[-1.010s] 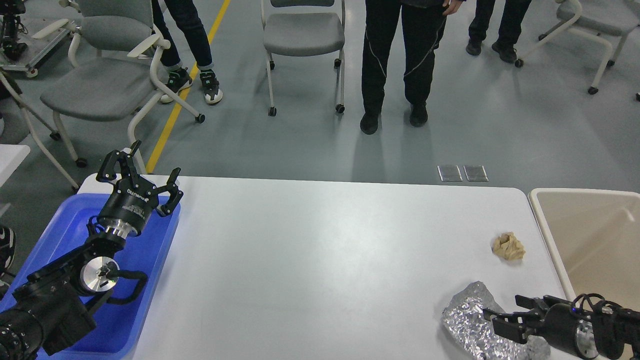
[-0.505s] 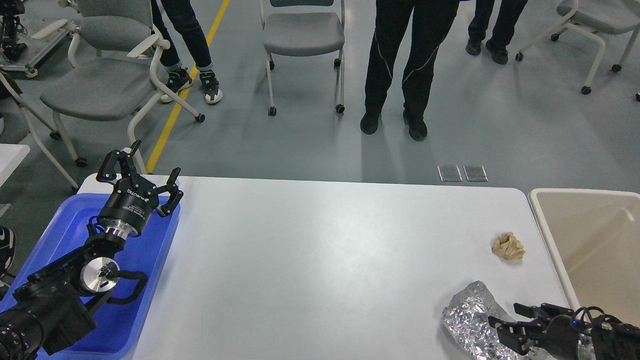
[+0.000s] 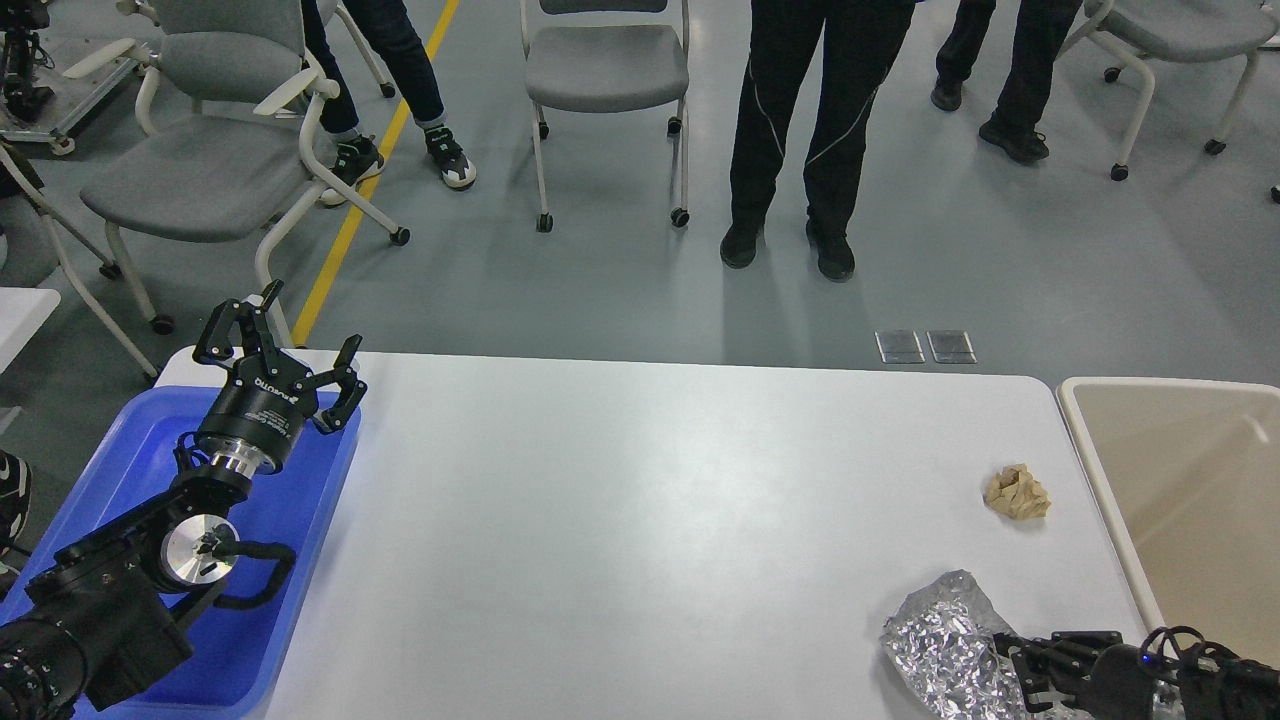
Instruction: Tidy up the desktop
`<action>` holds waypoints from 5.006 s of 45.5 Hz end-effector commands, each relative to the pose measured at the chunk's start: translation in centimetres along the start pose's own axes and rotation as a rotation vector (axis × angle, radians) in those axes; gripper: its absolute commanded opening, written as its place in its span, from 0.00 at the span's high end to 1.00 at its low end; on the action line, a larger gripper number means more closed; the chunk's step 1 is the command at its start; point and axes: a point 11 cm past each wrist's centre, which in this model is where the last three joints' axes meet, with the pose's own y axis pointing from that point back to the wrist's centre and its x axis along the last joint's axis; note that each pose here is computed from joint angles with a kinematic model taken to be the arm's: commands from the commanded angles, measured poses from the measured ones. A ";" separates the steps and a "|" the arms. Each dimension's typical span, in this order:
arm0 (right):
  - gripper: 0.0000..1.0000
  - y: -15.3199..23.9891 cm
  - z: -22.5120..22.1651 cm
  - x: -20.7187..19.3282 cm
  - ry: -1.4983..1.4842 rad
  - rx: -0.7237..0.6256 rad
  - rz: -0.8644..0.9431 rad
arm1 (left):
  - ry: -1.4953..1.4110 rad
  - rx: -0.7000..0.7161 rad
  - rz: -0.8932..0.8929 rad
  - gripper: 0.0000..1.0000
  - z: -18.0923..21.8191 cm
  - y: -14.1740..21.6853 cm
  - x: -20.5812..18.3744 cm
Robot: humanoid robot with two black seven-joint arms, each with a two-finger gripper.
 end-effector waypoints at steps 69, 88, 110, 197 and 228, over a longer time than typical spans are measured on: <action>1.00 12.3 1.4 22.6 -0.401 0.043 0.317 | 0.000 0.001 0.000 0.02 0.0 0.0 0.0; 1.00 10.0 8.8 16.1 -0.894 -0.218 0.498 | 0.000 0.001 0.000 0.02 0.0 0.0 0.0; 1.00 8.0 17.5 6.5 -1.326 -0.594 0.651 | 0.000 -0.001 0.000 0.02 0.0 0.0 0.0; 0.00 4.2 18.9 1.3 -1.783 -0.864 0.892 | 0.000 0.001 0.000 0.02 0.0 0.0 0.0; 0.00 9.4 22.6 6.8 -2.131 -0.288 1.254 | 0.000 -0.001 0.000 0.02 0.0 0.0 0.0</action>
